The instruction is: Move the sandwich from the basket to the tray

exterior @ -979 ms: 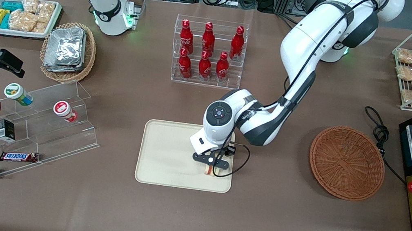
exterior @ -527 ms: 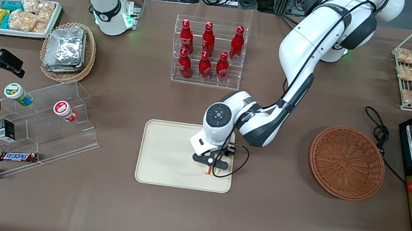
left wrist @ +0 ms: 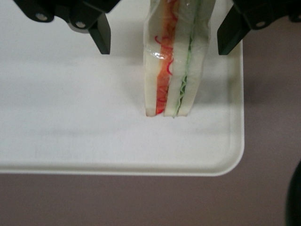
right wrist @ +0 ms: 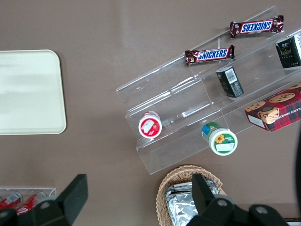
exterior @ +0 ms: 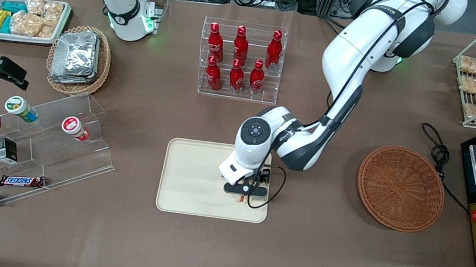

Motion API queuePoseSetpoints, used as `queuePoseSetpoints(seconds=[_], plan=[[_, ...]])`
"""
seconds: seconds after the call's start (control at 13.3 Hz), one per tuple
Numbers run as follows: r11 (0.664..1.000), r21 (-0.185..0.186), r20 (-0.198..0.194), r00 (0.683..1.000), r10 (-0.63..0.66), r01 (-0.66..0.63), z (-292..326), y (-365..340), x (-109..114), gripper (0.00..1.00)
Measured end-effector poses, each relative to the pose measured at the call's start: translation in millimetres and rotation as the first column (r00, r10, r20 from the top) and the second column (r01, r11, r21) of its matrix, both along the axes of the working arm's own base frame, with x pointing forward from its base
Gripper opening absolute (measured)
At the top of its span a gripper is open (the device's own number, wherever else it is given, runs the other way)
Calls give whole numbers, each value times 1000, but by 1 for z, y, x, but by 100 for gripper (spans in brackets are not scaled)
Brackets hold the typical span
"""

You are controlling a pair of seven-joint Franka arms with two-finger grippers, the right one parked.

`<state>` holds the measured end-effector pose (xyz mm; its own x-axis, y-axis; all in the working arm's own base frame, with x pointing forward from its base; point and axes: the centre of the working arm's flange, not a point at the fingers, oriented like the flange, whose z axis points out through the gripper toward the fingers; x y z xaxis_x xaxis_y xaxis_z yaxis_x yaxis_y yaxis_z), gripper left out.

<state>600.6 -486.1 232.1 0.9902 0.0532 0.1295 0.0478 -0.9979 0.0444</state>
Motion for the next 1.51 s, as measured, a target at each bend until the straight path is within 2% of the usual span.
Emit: queuePoseSetpoints(seconds=[0.15,0.3,0.53,0.98,1.13,1.28,1.51], plan=[[999,-12,30,999,45,-45,19,5,11,100],[996,14,47,995,85,-86,46,22,25,100],[984,66,47,986,160,-163,99,66,45,100],[953,90,54,957,286,-290,211,162,69,100],[955,102,35,960,278,-280,243,200,72,100],[965,85,4,968,249,-249,271,235,73,100],[973,80,-36,975,219,-215,301,286,73,100]])
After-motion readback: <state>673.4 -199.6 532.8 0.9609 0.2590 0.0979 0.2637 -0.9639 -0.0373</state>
